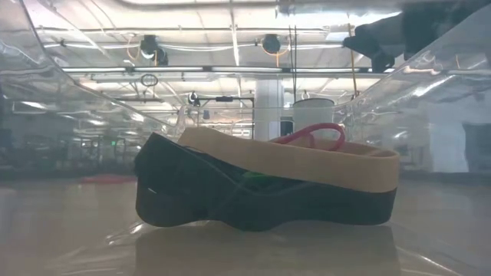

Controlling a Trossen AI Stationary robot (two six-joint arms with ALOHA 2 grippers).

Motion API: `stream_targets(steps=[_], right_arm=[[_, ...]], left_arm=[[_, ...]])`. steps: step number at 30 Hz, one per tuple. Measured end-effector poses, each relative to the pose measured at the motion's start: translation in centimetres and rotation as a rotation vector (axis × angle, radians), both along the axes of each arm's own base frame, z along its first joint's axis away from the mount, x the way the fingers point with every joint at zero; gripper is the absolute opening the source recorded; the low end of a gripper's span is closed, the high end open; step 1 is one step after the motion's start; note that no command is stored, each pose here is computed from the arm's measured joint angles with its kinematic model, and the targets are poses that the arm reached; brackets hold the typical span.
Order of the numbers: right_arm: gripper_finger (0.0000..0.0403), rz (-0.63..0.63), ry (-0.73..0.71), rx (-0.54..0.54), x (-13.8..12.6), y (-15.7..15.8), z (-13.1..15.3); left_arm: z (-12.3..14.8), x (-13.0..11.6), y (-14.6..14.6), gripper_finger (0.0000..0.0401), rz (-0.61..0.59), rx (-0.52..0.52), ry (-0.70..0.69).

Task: Pick and place rubber bands into bin
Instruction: Put the green rubber band into the transparent bin

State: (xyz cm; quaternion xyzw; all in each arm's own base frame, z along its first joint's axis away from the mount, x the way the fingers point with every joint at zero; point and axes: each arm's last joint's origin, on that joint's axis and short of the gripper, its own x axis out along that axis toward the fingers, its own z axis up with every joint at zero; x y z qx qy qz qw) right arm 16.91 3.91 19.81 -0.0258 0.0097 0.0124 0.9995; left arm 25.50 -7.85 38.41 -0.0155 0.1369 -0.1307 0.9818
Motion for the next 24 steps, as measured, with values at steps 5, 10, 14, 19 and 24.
stream_targets(steps=[5, 10, 14, 19, 24], right_arm=[[0.0139, 0.001, 0.0, 0.0, 0.0, 0.0, 0.0], [0.0139, 0.002, 0.0, 0.007, 0.0, 0.0, 0.0], [0.0139, 0.004, 0.0, 0.007, 0.0, 0.0, 0.0], [0.0139, 0.004, 0.0, 0.007, 0.0, 0.0, 0.0], [0.0139, 0.005, 0.006, 0.006, 0.0, 0.0, -0.1]], left_arm=[[-0.7, 3.7, -2.1, 0.0005, -0.069, 0.08, 0.182], [-3.9, 7.4, -4.2, 0.0003, -0.147, 0.094, 0.328], [-7.4, 9.4, -5.6, 0.0007, -0.162, 0.071, 0.437], [-11.7, 11.4, -7.1, 0.0006, -0.125, 0.047, 0.549], [-16.0, 12.9, -7.8, 0.0004, -0.079, 0.039, 0.669]])
